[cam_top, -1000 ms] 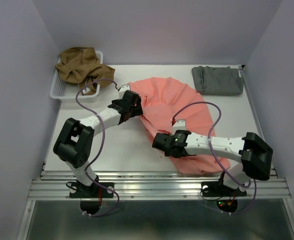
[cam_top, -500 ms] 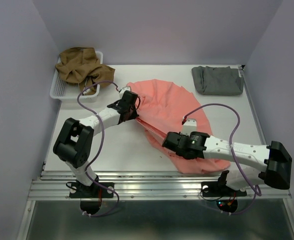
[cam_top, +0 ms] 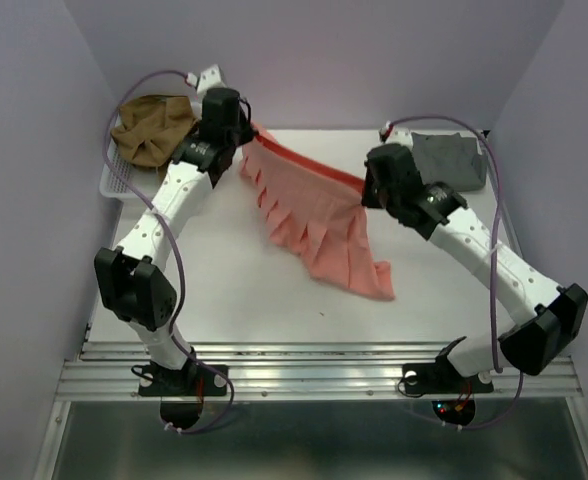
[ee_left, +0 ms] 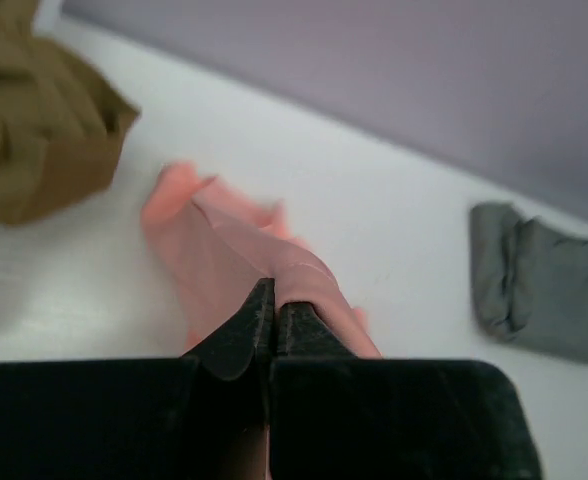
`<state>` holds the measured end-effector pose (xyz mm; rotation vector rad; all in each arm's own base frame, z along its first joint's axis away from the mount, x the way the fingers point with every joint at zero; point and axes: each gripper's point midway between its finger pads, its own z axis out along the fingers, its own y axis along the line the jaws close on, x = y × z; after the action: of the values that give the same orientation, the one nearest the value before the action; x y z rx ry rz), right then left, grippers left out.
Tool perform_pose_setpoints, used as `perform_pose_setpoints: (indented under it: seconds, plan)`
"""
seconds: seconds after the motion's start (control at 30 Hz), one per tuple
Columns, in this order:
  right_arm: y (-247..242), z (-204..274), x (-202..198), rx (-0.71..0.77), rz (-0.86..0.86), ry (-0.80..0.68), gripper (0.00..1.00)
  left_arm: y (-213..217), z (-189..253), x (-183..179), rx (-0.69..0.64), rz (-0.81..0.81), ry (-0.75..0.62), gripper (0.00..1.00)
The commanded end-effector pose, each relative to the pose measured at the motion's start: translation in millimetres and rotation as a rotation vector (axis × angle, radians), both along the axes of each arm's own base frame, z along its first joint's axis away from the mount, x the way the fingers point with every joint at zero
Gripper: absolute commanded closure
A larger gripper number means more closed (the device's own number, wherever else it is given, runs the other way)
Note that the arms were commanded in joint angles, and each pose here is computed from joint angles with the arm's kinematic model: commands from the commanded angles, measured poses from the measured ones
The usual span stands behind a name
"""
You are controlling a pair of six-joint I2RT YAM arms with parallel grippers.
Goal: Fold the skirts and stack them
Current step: Flatten the skirt out
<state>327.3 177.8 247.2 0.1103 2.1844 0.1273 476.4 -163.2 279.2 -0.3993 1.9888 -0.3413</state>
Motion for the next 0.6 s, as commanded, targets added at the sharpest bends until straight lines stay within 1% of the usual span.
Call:
perform_pose_setpoints:
  seconds: [0.0,0.03,0.07,0.1,0.2,0.23,0.3,0.33,0.37,0.43,0.47,0.57]
  plan:
    - [-3.6,99.6,67.2,-0.039,0.149,-0.267,0.99,36.3,148.4,20.6,-0.035,0.116,-0.318,1.0]
    - [-28.0,137.1,82.5,-0.038,0.096,-0.345,0.99,38.9,183.4,22.1,-0.056,0.12,-0.373,1.0]
    - [-30.6,153.0,92.1,-0.031,0.099,-0.391,0.99,40.6,198.1,22.3,-0.054,0.12,-0.4,1.0]
    - [-42.0,177.2,97.8,-0.042,0.095,-0.451,0.99,45.3,224.2,19.7,-0.065,0.131,-0.448,1.0]
    - [-41.0,204.0,98.9,-0.061,0.147,-0.51,0.99,50.9,253.0,9.2,-0.074,0.137,-0.512,1.0]
    - [-42.7,211.7,95.6,-0.077,0.156,-0.528,0.99,52.2,262.1,-0.2,-0.084,0.128,-0.536,1.0]
    - [-45.7,212.8,89.4,-0.103,0.17,-0.531,0.99,51.1,263.0,-10.0,-0.096,0.109,-0.545,1.0]
    - [-46.3,218.6,79.4,-0.094,0.188,-0.544,0.99,50.5,258.2,-20.8,-0.117,0.089,-0.549,1.0]
    - [-44.4,208.7,74.7,-0.092,0.21,-0.519,0.99,50.0,256.2,-27.7,-0.128,0.08,-0.554,1.0]
    - [-37.6,207.0,58.9,-0.059,0.272,-0.516,0.99,49.1,240.6,-45.3,-0.159,0.067,-0.549,1.0]
    - [-36.0,209.7,44.0,-0.042,0.31,-0.527,0.99,48.5,238.2,-52.6,-0.172,0.058,-0.552,1.0]
    - [-36.7,220.5,18.4,-0.016,0.355,-0.543,0.99,47.1,232.5,-78.1,-0.2,0.042,-0.563,1.0]
